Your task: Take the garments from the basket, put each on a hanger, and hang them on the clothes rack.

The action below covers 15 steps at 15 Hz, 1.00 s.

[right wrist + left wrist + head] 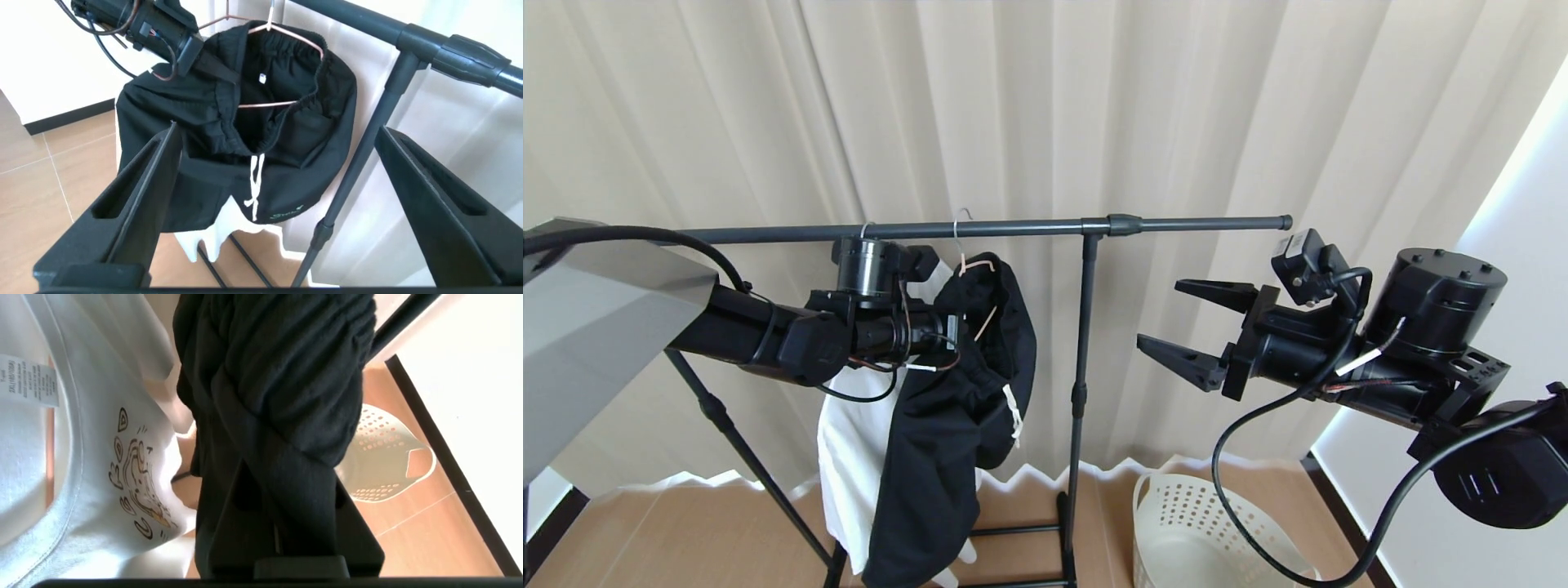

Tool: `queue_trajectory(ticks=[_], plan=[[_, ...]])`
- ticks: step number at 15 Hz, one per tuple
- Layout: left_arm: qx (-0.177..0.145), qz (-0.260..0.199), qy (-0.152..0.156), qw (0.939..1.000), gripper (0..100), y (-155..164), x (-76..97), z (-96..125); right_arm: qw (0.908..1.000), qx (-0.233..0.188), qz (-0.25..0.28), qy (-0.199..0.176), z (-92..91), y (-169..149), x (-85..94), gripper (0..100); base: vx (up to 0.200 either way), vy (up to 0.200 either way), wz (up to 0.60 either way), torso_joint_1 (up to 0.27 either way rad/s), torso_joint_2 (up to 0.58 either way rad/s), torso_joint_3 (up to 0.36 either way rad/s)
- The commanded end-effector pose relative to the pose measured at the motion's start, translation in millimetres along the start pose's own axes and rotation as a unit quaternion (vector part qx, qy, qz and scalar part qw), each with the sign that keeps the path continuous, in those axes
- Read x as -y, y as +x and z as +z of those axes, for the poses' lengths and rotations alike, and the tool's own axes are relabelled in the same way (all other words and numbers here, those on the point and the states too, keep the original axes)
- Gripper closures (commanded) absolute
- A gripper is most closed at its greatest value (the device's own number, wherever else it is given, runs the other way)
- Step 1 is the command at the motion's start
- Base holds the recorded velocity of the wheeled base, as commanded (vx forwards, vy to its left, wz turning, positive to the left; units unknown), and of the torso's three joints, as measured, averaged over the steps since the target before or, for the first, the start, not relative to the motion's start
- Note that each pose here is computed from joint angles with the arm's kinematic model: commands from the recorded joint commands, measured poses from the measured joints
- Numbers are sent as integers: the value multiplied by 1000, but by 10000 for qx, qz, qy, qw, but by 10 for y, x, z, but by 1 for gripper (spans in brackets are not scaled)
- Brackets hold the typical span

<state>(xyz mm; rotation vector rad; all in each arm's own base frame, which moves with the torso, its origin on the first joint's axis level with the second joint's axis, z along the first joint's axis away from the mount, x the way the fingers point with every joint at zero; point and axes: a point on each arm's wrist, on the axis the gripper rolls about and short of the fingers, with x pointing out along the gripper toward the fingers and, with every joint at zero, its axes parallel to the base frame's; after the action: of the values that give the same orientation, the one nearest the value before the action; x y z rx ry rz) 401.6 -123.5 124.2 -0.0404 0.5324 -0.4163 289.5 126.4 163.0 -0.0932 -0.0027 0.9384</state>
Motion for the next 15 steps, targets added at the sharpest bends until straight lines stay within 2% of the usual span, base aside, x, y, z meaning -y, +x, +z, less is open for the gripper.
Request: queue_trajectory(ticks=[1,15], plan=[[-28,3,-6,10000,100,32,-7,-19,10000,-9,10,4,-8,5,0,0,0,0,0,0,0,0],[-153,79,-74,9998,100,138,-97,-104,10000,-42,6,25,-37,31,14,0,0,0,0,0,0,0]])
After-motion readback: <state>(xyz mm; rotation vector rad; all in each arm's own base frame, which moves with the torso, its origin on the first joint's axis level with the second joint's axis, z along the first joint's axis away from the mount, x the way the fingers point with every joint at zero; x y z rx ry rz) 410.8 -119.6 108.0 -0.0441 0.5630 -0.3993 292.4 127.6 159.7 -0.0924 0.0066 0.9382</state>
